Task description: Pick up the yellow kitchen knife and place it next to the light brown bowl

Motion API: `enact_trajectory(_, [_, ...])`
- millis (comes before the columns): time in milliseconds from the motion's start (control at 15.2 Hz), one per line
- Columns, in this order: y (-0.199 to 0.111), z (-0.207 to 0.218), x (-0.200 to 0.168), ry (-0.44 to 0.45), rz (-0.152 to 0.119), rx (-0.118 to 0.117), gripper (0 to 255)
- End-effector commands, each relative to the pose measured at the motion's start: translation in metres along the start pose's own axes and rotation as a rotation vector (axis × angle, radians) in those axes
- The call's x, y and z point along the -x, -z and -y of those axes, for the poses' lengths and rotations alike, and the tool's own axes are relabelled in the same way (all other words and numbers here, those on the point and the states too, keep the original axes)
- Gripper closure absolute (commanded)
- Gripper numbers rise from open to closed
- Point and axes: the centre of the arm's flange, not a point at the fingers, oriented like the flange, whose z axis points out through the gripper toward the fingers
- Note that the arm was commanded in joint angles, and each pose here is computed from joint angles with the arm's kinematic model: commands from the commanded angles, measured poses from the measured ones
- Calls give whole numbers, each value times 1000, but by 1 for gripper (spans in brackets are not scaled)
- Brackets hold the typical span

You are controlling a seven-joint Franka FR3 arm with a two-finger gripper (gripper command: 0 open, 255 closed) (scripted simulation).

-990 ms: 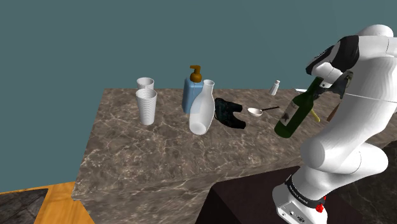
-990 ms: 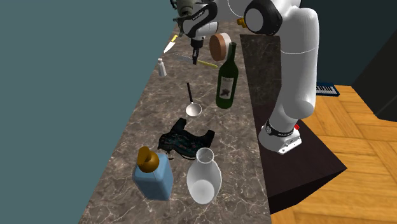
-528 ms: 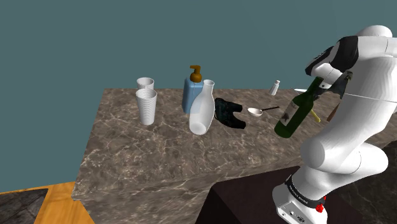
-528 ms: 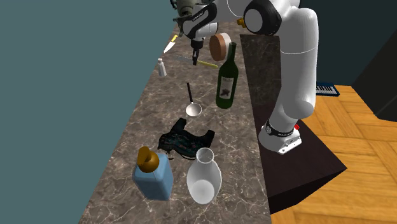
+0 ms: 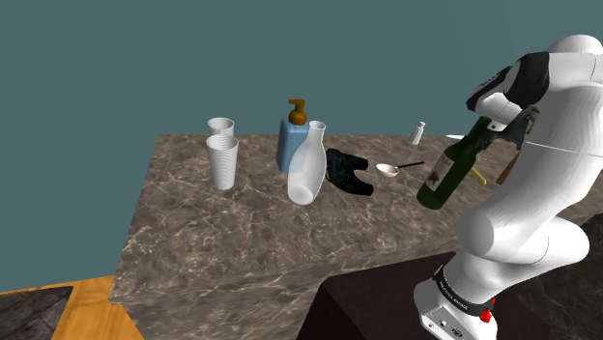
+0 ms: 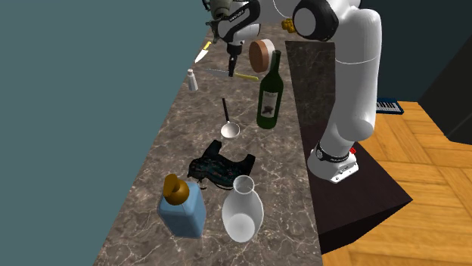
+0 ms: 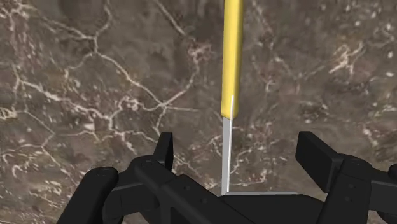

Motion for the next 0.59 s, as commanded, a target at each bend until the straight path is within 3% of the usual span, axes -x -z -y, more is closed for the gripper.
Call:
enact_trajectory(0, [23, -1, 1, 0, 0, 0, 0])
enact_trajectory(528, [34, -1, 1, 0, 0, 0, 0])
